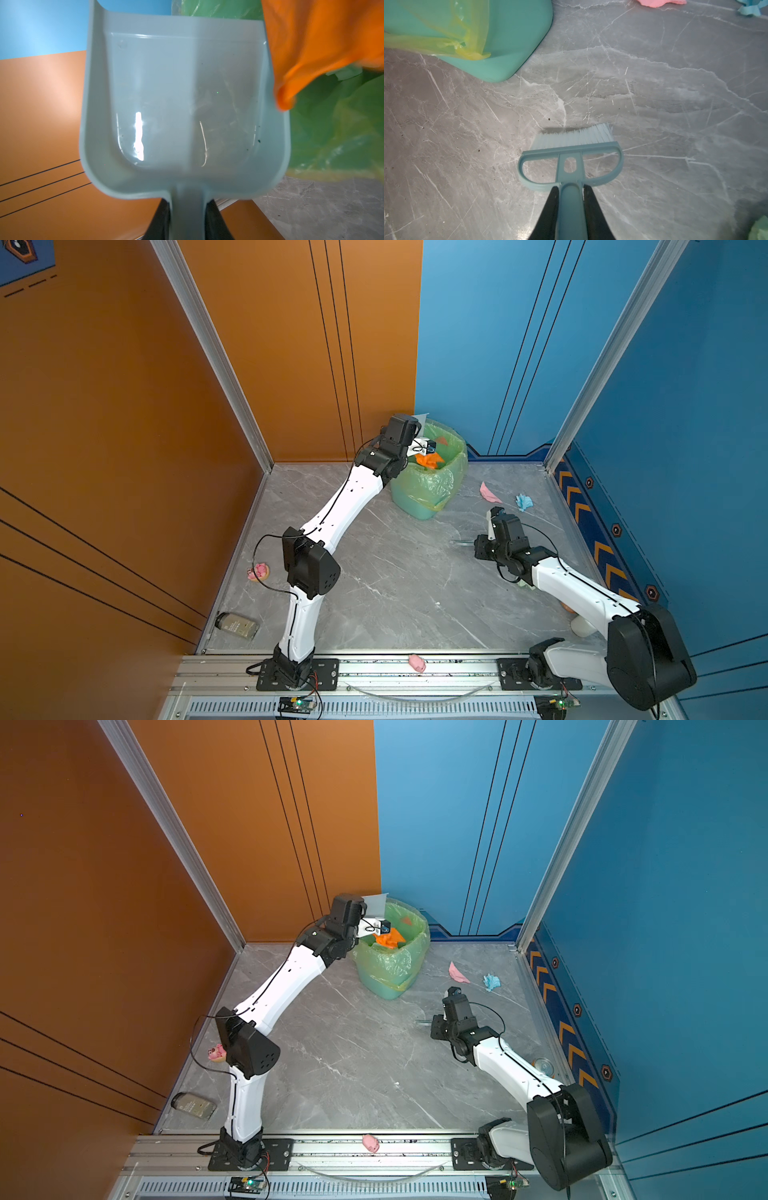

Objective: Sweep away the paper scraps from the table
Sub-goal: 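Tip the dustpan with the left gripper to drop the orange scrap into the bin, then lower the empty dustpan with the left gripper while the right brush nears the green scrap, then push the light green scrap with the right gripper's brush toward the dustpan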

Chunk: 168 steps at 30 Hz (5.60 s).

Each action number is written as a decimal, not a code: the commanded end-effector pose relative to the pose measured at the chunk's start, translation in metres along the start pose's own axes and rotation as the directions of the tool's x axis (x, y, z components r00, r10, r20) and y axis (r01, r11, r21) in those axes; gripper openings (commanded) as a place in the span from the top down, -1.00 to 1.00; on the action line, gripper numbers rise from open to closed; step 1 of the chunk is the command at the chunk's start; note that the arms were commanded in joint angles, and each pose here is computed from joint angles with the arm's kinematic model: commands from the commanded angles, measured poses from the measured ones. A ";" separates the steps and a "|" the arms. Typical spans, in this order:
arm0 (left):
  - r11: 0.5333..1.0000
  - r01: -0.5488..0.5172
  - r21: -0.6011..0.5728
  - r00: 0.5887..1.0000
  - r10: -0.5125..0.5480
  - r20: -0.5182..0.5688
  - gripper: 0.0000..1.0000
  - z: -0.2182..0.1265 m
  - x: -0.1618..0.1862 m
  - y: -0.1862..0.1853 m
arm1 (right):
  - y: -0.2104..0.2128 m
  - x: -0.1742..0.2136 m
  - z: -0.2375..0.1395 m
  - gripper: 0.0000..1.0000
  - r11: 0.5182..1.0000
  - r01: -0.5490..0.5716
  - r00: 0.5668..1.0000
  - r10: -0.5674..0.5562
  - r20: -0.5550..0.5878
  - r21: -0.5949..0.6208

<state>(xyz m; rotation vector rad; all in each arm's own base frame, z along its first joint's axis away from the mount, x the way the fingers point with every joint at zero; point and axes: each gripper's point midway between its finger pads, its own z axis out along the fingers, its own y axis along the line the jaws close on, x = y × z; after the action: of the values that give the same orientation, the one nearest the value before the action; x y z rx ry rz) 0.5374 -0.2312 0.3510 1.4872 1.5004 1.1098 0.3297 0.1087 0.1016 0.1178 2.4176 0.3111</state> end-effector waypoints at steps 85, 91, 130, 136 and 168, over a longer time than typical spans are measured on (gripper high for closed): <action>0.333 0.693 0.639 0.406 -0.913 0.036 1.00 -0.234 0.019 -0.194 | -0.111 0.013 -0.154 1.00 0.803 -0.435 0.898 0.423 0.126 0.408; 0.320 0.676 0.664 0.433 -0.901 -0.007 1.00 -0.234 0.018 -0.217 | -0.114 0.034 -0.133 1.00 0.797 -0.434 0.889 0.454 0.056 0.420; 0.202 0.724 0.659 0.437 -0.874 -0.212 1.00 -0.192 -0.011 -0.299 | -0.041 -0.053 -0.011 1.00 0.954 -0.268 0.954 0.282 -0.104 0.132; 0.217 0.721 0.658 0.472 -0.849 -0.237 1.00 -0.185 -0.017 -0.313 | -0.029 -0.066 -0.033 1.00 0.976 -0.202 0.977 0.207 -0.060 0.078; 0.265 0.688 0.676 0.597 -0.736 -0.320 1.00 -0.164 -0.046 -0.378 | -0.079 -0.125 -0.024 1.00 0.945 -0.196 0.977 0.165 0.134 0.261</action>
<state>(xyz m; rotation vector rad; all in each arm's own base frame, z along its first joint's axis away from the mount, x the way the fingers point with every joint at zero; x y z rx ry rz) 0.2486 -0.2623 0.0498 0.9654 2.4136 -0.1986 0.3930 0.0127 0.1679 0.4814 2.3758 0.0797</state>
